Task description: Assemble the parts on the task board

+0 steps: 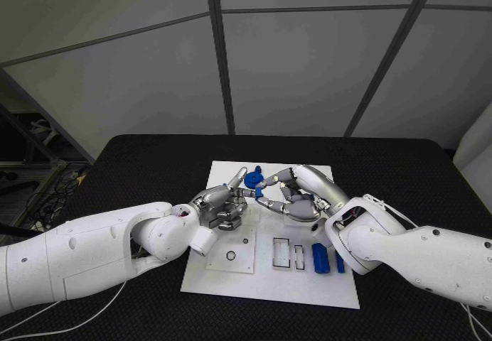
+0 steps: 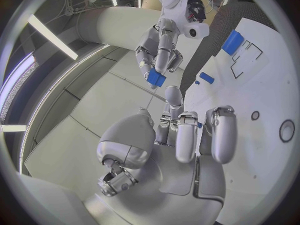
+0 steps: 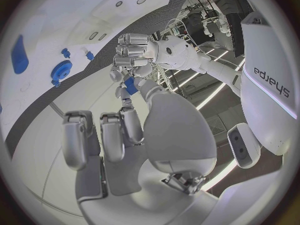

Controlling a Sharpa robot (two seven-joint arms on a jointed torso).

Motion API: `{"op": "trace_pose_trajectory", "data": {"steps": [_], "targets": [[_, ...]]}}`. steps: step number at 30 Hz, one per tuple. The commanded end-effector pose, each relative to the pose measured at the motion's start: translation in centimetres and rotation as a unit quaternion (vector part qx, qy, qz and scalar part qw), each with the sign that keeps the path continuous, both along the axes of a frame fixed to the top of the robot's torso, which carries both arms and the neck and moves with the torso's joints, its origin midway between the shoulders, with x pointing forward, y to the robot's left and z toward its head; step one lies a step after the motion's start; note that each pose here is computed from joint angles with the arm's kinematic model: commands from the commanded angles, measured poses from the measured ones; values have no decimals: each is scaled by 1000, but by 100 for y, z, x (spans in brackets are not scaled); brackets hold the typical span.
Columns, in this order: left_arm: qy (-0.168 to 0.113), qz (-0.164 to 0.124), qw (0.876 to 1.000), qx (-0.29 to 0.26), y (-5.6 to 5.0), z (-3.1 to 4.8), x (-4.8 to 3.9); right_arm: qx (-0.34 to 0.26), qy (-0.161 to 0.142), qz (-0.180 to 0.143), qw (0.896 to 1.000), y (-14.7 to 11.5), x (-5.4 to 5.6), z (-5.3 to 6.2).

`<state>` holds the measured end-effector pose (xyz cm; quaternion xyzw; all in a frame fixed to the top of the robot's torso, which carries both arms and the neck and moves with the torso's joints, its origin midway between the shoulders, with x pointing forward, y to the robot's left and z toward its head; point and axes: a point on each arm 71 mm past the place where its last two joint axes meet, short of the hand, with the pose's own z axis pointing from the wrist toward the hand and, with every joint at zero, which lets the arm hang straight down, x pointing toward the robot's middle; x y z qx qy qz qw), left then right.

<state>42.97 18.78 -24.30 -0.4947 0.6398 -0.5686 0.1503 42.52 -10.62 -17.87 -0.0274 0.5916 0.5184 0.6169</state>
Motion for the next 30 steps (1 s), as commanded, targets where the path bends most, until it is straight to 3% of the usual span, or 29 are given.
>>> {"op": "trace_pose_trajectory", "data": {"steps": [1,8,14,22,30], "targets": [[21,10,999,43,74,-56,24,13,-12,-2,1000,-5,-23,35],[32,33,996,70,213,-97,56,15,-13,-6,1000,-40,-24,39],[27,55,995,80,360,-80,75,8,-6,-9,1000,-59,9,13],[-3,95,992,85,644,77,120,-17,10,-19,1000,-79,140,-75],[-37,140,986,86,881,297,185,-44,8,-22,999,-26,271,-197]]}}
